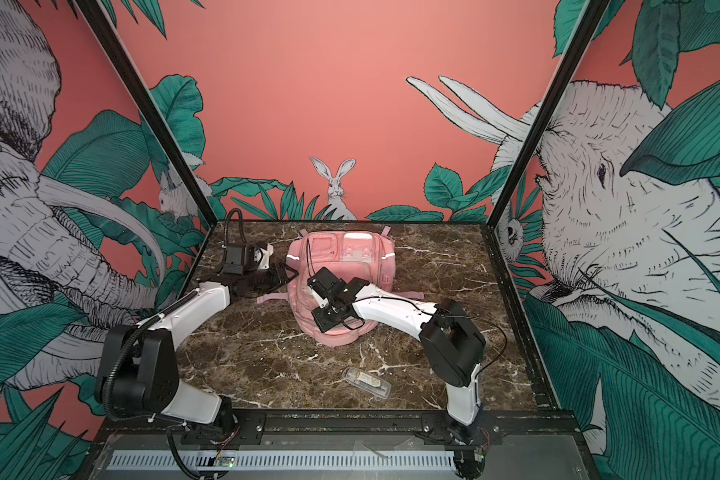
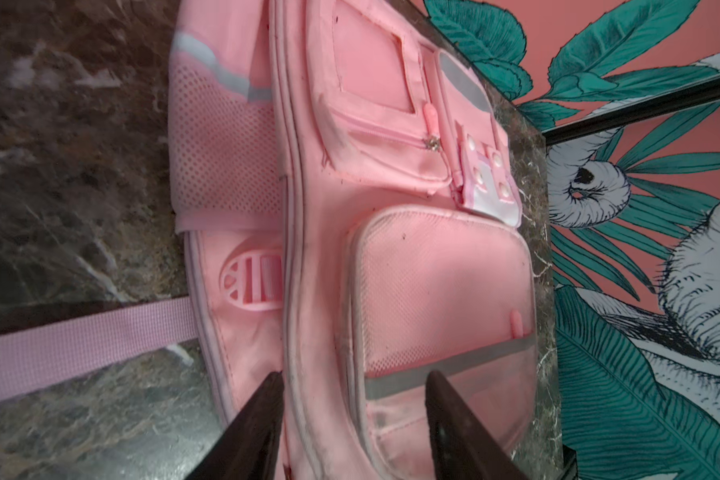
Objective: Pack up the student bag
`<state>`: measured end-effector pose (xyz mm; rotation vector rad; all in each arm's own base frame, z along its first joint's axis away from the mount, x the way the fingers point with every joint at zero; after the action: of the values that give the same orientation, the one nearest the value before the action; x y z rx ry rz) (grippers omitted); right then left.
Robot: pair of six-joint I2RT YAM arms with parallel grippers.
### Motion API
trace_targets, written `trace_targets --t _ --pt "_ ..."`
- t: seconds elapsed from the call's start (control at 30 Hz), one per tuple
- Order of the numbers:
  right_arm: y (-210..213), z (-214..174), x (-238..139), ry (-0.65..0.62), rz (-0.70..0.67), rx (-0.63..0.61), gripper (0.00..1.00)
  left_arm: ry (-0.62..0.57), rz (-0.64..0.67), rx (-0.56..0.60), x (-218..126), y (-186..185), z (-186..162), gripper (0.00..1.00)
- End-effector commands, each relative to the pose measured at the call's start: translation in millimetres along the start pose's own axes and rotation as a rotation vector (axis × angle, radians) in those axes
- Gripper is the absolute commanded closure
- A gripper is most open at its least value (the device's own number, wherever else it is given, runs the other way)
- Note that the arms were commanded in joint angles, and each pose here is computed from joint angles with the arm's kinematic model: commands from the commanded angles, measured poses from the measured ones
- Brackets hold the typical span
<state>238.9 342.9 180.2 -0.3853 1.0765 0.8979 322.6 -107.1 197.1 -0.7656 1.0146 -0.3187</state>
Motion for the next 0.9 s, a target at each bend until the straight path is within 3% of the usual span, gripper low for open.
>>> trace_targets --t 0.0,0.37,0.7,0.87 --pt "13.4 12.7 -4.6 -0.044 0.051 -0.022 1.0 0.024 0.006 0.0 -1.0 -0.9 -18.7 0.44" --pt "15.6 16.0 -9.6 -0.052 0.053 -0.037 1.0 0.071 0.005 0.01 -2.4 -7.5 -58.5 0.38" --pt "19.0 19.4 -10.9 -0.05 0.062 -0.047 1.0 0.118 0.002 0.024 27.1 -14.7 -76.2 0.38" --pt "21.4 19.7 -11.0 -0.052 0.068 -0.049 1.0 0.131 0.01 0.022 42.0 -15.1 -74.7 0.51"
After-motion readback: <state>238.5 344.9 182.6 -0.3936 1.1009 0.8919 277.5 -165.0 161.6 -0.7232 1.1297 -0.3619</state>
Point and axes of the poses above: each gripper's point midway between its finger pads, its own x axis out along the fingers, its own y axis along the line the jaws close on, z = x × y, the point moved 9 cm from there along -x, back along the fingers, and after that the axes turned 10 degrees about -x, right-handed, at the moved point
